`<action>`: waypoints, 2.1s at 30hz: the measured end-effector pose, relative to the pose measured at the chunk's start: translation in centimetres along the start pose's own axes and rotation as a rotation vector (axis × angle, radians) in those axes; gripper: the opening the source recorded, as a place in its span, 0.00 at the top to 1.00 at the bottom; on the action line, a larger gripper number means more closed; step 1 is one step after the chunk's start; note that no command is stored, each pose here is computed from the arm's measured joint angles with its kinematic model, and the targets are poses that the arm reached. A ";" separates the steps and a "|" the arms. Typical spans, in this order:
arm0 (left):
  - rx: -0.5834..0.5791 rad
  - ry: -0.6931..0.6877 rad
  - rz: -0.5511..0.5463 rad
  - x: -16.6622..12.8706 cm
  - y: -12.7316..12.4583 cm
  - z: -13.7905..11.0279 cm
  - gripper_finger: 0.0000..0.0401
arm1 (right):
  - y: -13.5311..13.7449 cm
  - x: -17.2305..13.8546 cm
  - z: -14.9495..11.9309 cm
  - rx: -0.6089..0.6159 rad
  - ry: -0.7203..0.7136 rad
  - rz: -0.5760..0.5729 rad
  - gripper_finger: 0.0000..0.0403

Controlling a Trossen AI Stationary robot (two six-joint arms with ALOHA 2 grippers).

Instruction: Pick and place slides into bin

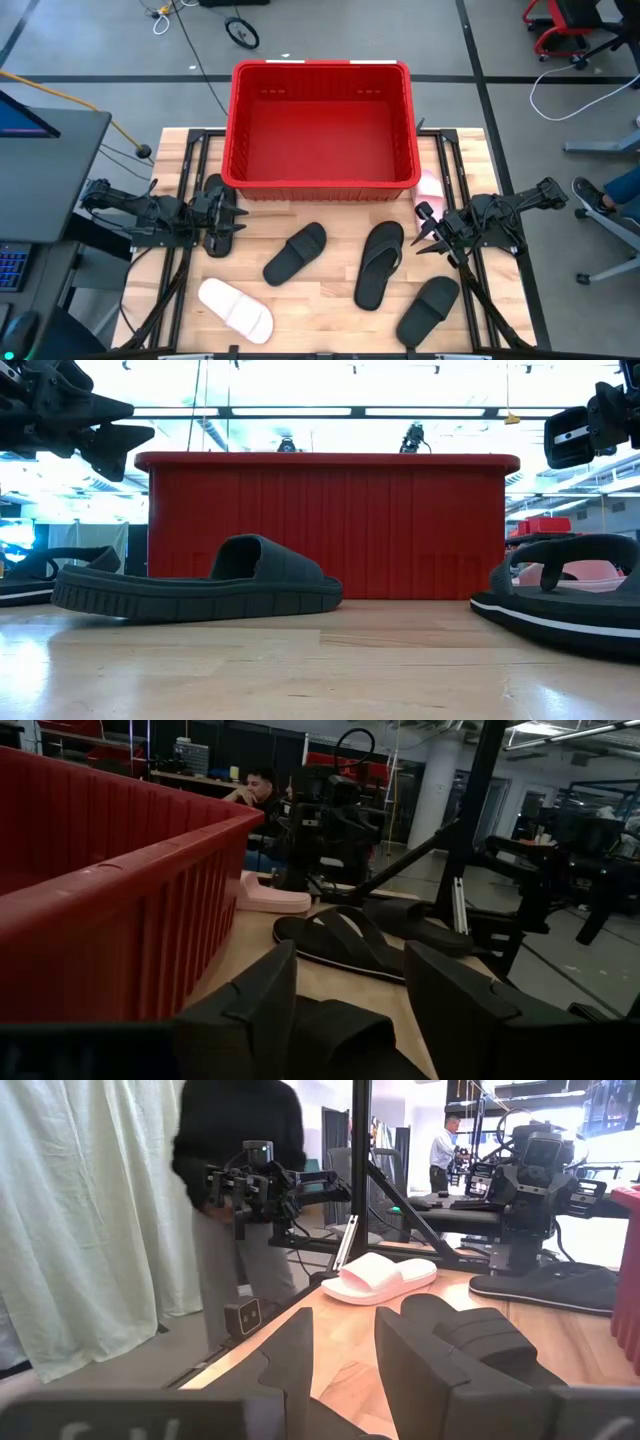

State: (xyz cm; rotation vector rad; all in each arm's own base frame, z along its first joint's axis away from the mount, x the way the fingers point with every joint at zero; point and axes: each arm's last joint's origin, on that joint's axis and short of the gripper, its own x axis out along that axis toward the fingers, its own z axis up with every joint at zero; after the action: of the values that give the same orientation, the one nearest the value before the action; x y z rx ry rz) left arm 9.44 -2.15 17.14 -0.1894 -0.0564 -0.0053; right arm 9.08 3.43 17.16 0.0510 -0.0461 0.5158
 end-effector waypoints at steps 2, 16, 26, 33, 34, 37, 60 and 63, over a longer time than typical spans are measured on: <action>0.000 0.000 0.000 0.0 0.0 0.0 0.53 | 0.0 0.0 0.0 0.000 0.000 0.000 0.71; 0.000 0.000 0.000 0.0 0.0 0.0 0.53 | 0.0 0.0 0.0 0.000 0.000 0.000 0.71; 0.000 0.000 0.000 0.0 0.0 0.0 0.53 | 0.0 0.0 0.0 0.000 0.000 0.000 0.71; 0.000 0.000 0.000 0.0 0.0 0.0 0.52 | 0.0 0.0 0.0 0.000 0.000 0.000 0.71; 0.000 0.000 0.000 0.0 0.0 0.0 0.52 | 0.0 0.0 0.0 0.000 0.000 0.000 0.71; 0.000 0.000 0.000 0.0 0.0 0.0 0.52 | 0.0 0.0 0.0 0.000 0.000 0.000 0.71; 0.000 -0.001 0.000 0.0 0.0 0.0 0.52 | 0.0 0.0 0.0 0.000 0.000 0.000 0.71; -0.010 -0.034 0.014 0.0 0.0 0.3 0.52 | 0.0 0.0 0.0 0.000 0.000 0.000 0.71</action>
State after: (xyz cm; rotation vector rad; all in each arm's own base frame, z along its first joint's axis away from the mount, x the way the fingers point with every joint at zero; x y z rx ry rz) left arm 9.42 -2.09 17.43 -0.2001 -0.0889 0.0111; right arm 9.08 3.43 17.17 0.0510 -0.0460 0.5161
